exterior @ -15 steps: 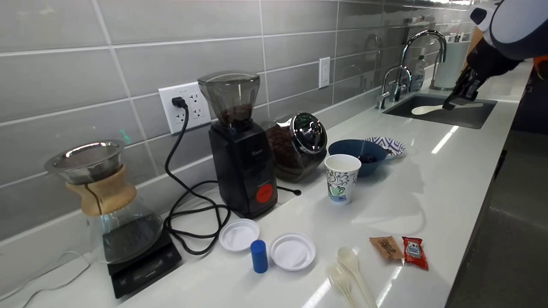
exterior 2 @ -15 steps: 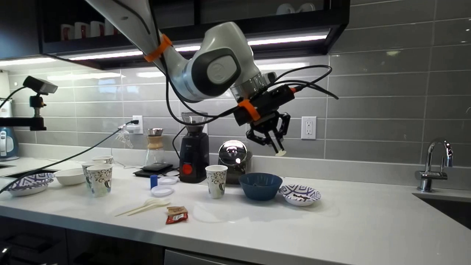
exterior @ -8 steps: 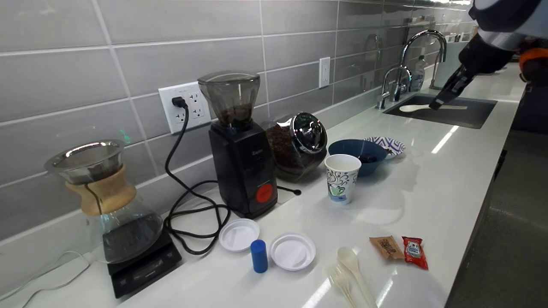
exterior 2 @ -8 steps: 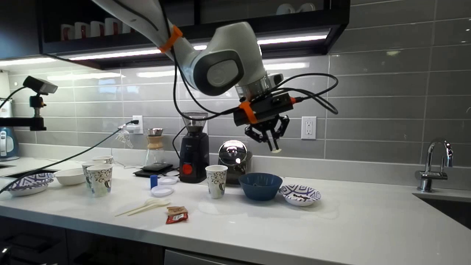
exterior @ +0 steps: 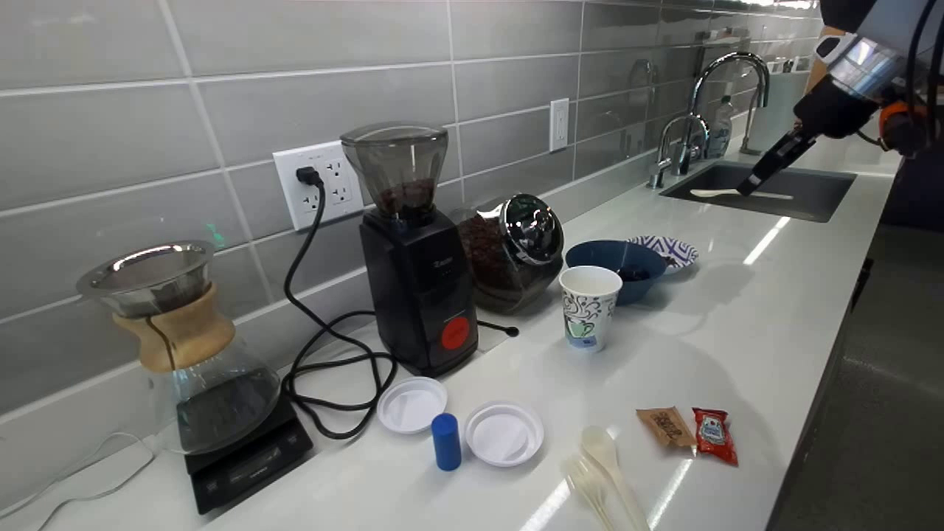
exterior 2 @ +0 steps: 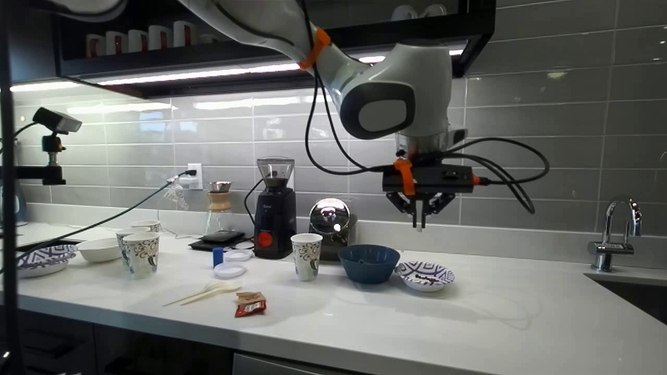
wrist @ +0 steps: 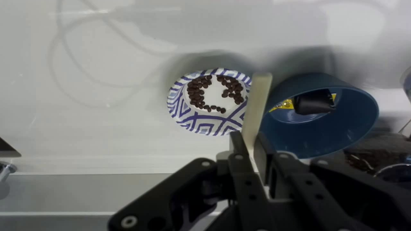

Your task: Use a spoon to move some contents from the dish to the cup

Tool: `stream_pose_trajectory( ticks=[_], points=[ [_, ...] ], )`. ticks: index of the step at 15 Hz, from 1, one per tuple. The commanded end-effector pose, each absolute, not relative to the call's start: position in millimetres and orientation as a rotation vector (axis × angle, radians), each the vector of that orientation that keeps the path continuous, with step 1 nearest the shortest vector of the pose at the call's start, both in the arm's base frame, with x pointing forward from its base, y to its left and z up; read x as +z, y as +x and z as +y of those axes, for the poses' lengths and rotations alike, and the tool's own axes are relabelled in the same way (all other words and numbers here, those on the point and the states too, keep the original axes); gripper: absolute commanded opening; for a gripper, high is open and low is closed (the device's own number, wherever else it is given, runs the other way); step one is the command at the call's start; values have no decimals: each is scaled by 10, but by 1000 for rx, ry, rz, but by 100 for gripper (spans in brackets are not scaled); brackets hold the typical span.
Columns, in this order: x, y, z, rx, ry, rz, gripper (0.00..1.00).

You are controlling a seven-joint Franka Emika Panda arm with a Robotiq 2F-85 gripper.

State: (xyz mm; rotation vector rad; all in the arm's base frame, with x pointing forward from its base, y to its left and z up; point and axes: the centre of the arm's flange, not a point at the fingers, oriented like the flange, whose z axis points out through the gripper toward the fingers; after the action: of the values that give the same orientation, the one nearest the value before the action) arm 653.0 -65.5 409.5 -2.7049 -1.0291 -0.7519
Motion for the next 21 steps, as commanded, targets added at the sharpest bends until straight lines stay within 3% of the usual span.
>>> stream_pose_trajectory(
  ticks=[1,9,21],
  points=[
    [3846,7095,-719,-699,-2681,-979,3],
    [3308,7602,-326,-602,-2688,-1009,3],
    [2872,7800,-158,-509,-2713,-1038,3]
  ],
)
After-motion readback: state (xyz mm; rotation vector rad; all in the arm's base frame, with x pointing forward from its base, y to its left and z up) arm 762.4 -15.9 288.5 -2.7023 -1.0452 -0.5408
